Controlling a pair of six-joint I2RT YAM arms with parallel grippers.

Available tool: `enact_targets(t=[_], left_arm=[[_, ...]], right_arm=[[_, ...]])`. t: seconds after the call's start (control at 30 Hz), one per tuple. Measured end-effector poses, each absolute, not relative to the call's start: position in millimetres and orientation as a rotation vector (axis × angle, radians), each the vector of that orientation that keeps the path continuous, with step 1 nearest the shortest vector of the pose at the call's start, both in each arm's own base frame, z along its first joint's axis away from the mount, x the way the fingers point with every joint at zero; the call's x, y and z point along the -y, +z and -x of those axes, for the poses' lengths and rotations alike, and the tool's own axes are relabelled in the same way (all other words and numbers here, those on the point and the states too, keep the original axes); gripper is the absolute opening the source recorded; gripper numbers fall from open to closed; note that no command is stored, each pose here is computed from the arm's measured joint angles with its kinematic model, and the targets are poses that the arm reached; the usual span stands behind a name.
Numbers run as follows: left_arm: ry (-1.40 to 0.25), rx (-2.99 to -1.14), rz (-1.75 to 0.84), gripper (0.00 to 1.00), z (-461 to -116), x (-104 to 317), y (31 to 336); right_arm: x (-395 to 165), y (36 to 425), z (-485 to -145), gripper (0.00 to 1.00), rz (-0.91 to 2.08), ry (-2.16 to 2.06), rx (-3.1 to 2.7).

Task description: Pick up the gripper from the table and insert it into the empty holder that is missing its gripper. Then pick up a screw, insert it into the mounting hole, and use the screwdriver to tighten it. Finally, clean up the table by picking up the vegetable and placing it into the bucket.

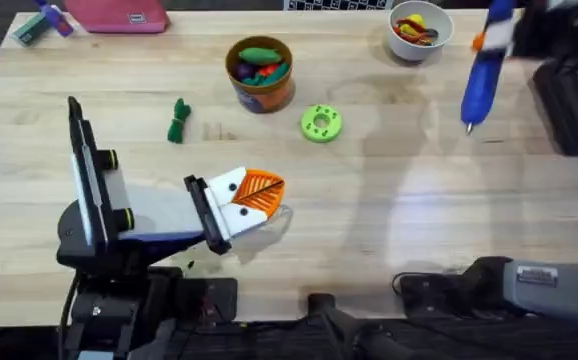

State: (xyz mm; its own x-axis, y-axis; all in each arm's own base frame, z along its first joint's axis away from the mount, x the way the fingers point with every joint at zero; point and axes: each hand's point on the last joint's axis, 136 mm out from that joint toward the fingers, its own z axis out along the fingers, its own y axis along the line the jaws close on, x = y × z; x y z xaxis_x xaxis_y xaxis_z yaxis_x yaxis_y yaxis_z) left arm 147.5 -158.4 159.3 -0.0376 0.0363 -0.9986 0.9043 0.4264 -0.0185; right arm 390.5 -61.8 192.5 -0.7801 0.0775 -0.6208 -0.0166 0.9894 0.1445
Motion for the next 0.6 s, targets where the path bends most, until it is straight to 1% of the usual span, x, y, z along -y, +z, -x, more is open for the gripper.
enact_targets(t=[0.2,0.3,0.43,0.6], left_arm=[[-0.877,-1.438,-0.894,0.006,-147,158,159],[-0.877,-1.439,-0.894,0.006,-147,158,159],[-0.877,-1.439,-0.894,0.006,-147,158,159],[-0.877,-1.438,-0.894,0.006,-147,158,159]], right_arm=[[23,286,-384,0.024,0.017,0.256,-2.173],[-1,328,-373,0.024,0.044,0.299,-2.045],[-35,370,-347,0.024,0.079,0.389,-1.928],[-72,406,-308,0.024,0.127,0.517,-1.827]])
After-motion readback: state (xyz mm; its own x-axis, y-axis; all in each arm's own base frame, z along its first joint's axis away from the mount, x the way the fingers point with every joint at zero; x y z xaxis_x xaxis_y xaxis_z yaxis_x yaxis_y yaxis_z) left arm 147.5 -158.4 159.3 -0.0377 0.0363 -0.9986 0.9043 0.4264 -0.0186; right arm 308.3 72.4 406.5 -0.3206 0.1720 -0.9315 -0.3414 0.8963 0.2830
